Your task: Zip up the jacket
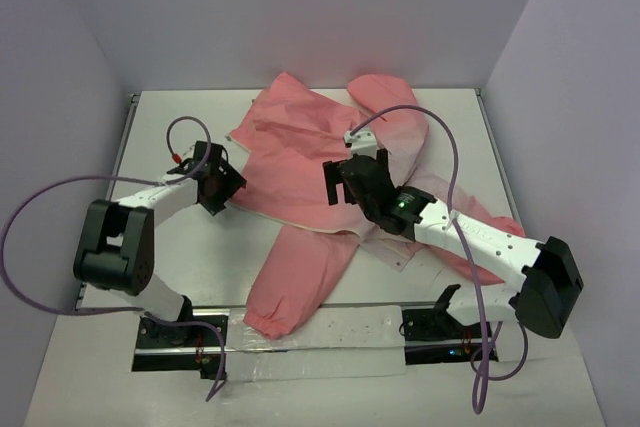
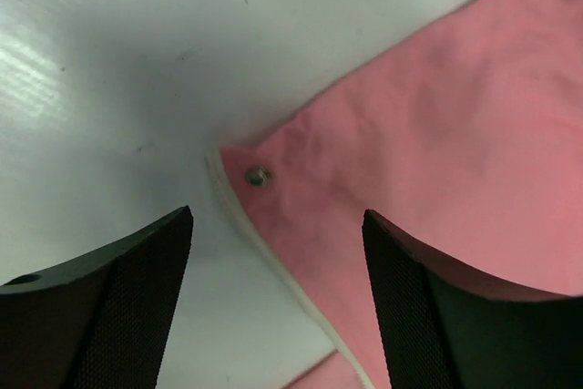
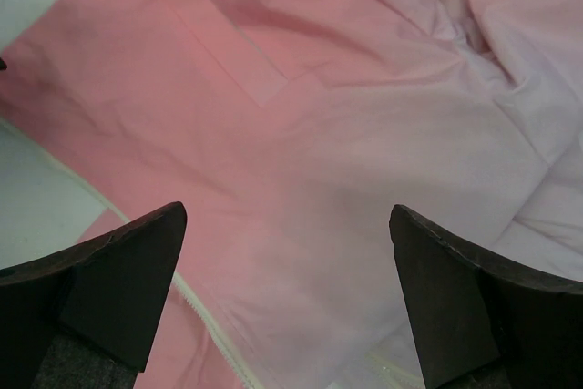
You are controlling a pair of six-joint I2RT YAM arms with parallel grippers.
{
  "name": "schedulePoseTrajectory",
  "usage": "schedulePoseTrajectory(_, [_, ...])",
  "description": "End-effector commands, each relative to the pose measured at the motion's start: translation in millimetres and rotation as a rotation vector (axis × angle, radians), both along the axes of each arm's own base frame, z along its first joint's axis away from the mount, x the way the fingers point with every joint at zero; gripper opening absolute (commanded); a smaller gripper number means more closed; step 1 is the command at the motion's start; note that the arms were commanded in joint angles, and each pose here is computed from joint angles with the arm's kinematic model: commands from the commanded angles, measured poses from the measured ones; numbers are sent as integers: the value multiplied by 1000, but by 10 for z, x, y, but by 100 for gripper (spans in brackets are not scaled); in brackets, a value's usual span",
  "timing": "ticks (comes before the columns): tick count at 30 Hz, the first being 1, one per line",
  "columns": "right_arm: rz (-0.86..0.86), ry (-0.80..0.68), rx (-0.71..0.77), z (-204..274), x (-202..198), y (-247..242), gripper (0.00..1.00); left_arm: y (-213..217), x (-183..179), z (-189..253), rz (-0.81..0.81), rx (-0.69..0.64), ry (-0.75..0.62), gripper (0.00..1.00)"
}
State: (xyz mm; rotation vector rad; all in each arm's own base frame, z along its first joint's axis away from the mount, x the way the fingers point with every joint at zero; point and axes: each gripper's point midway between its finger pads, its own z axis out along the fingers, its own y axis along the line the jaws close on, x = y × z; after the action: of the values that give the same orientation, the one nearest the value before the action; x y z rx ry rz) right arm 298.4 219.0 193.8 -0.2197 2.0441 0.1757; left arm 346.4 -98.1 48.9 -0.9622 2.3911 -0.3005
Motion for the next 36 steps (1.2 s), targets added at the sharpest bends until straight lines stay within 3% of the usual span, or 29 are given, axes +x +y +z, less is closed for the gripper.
schedulePoseTrajectory(1, [-13,-47,18,195,20,-23,100,-95,246,-276,3,-17,7,76])
schedulePoseTrajectory(2, [-17,-52,19,211,14,-37,100,-112,297,-339,-1,-15,14,70])
schedulePoseTrajectory(5, [-29,-58,20,243,-6,-97,100,-211,435,-292,-47,-19,-9,14])
schedulePoseTrajectory(6, [-35,-59,19,244,-14,-120,100,-283,486,-214,-78,-23,-33,1])
schedulePoseTrajectory(11, [-75,-76,40,350,7,-222,100,-934,817,878,-318,35,-328,0])
schedulePoseTrajectory(15, [-175,-140,102,672,51,-448,100,-1651,962,1626,-509,-28,-505,0])
schedulePoseTrajectory(18, [-294,-210,191,947,-5,-751,100,-2276,1077,2109,-653,-119,-616,0])
schedulePoseTrajectory(23, [-477,-322,309,1131,-217,-1291,100,-3268,1020,2934,-844,-404,-768,0])
schedulePoseTrajectory(25, [-521,-360,368,1185,-331,-1459,100,-3538,991,2997,-910,-506,-772,0])
schedulePoseTrajectory(26, [-531,-366,380,1162,-364,-1502,99,-3640,972,2990,-939,-541,-762,3])
schedulePoseTrajectory(30, [-459,-374,423,1162,-402,-1421,99,-3762,1027,2722,-980,-537,-629,81])
schedulePoseTrajectory(31, [-433,-368,421,1149,-389,-1368,99,-3693,1026,2677,-975,-507,-614,95])
schedulePoseTrajectory(32, [-415,-362,418,1145,-376,-1326,99,-3585,1004,2658,-969,-473,-607,99])
schedulePoseTrajectory(36, [-270,-265,341,957,-235,-929,99,-2894,1028,2672,-814,-266,-634,99])
